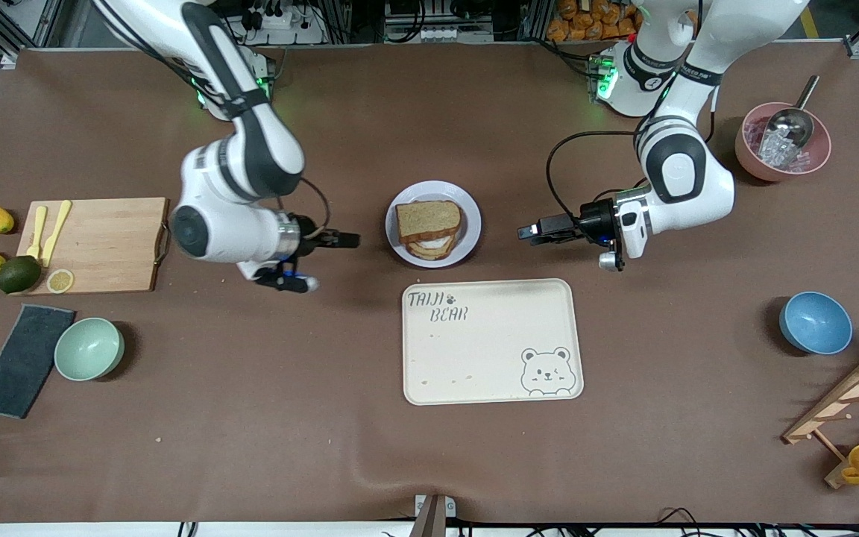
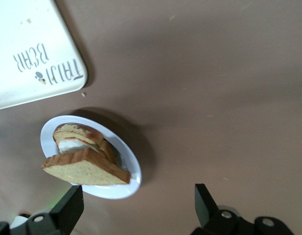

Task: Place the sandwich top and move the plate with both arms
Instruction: 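Withdraw the right gripper while the left gripper grasps the plate rim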

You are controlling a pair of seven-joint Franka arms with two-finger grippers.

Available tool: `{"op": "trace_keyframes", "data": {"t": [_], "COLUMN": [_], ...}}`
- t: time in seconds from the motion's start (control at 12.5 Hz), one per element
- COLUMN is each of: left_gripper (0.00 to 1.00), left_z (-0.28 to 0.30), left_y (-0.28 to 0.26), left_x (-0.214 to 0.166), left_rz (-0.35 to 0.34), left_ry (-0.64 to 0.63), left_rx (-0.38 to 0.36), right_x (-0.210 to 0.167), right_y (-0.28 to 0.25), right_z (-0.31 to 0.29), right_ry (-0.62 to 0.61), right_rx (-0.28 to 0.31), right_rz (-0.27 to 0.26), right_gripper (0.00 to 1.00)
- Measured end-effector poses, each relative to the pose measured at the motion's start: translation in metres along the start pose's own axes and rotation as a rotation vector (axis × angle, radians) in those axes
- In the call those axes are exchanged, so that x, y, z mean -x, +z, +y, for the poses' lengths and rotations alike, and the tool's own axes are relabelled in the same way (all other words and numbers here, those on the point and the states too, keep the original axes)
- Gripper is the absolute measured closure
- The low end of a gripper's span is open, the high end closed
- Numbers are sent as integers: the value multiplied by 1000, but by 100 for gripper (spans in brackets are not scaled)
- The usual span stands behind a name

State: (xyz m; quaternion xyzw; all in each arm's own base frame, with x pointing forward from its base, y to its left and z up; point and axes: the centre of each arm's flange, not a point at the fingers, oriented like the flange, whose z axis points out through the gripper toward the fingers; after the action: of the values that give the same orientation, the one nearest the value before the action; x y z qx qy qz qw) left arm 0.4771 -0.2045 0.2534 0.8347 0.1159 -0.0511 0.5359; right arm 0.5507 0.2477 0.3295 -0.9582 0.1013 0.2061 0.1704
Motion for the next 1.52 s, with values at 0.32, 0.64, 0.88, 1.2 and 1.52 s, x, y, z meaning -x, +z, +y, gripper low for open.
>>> {"op": "trace_keyframes", "data": {"t": [0.32, 0.64, 0.88, 1.2, 1.52], "left_gripper": [0, 0, 0, 0, 0], "left_z": [-25, -51, -58, -68, -119], "left_y": [14, 26, 35, 65, 97], "left_x": [2, 3, 13, 32, 51], "left_rz": [-13, -17, -23, -14, -12], "left_ry": [49, 94, 94, 114, 162], "left_rx": [10, 23, 35, 77, 89], "right_x": [-19, -46, -57, -60, -57], "right_y": [-83, -133, -169, -208, -252], "right_z": [52, 149, 212, 278, 275], "right_ry": [24, -36, -110, -221, -262], "right_rx": [111, 118, 156, 135, 208], "right_rz": [9, 21, 58, 103, 173], "right_gripper": [0, 0, 0, 0, 0]}}
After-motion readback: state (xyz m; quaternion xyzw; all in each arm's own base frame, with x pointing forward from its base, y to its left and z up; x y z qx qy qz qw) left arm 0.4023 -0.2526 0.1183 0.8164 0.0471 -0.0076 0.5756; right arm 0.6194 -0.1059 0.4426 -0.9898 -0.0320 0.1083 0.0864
